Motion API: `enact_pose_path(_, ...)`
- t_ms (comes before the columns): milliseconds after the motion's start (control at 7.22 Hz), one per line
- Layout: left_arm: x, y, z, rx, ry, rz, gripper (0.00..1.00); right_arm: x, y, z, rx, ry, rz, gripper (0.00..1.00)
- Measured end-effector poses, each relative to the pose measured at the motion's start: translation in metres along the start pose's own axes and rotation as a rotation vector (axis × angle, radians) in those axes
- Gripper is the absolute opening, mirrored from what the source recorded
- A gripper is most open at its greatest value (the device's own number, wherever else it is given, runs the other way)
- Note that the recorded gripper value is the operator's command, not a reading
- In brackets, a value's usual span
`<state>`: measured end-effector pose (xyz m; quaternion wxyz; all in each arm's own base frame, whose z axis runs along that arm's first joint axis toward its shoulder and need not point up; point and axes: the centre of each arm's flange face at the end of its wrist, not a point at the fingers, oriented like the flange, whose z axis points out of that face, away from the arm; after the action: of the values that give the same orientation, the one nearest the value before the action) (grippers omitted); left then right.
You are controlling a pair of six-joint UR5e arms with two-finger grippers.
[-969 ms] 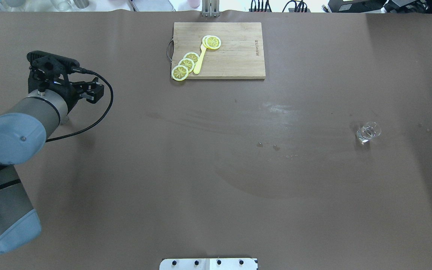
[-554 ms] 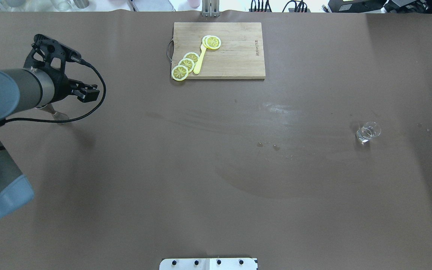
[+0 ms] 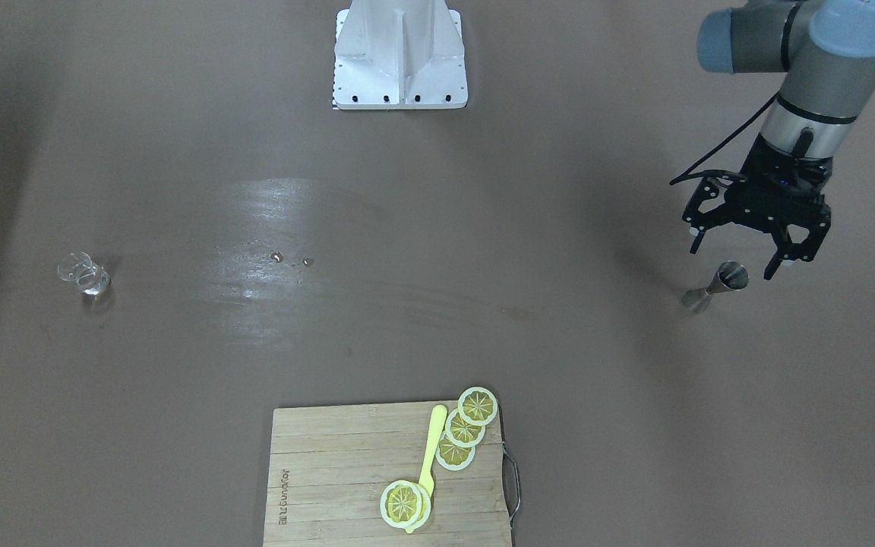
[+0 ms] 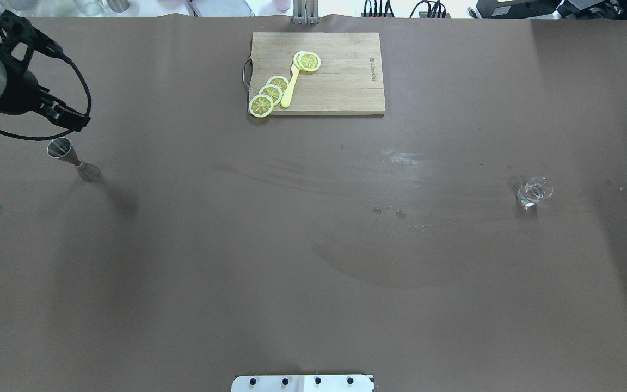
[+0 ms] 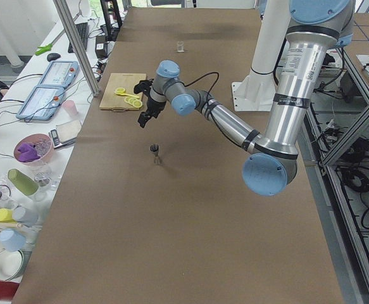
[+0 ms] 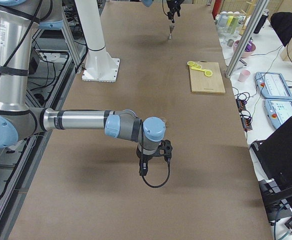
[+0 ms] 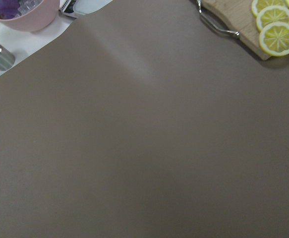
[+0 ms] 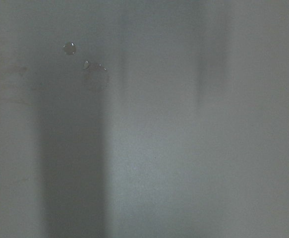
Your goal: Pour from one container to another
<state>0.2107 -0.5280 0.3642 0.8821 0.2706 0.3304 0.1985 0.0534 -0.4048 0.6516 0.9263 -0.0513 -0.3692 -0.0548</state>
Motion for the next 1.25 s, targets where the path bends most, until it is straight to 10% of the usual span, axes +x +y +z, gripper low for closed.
enact_pose_path(692,-0.163,0.11,-0.035,-0.131,-0.019,-0.08,0.97,0.001,-0.01,-0.004,0.057,0.035,-0.045,1.0)
enact_pose_path(1246,-0.242,0.239,-0.05,-0.189,0.11,-0.276,0.97,0.001,-0.01,-0.003,0.061,0.035,-0.048,1.0)
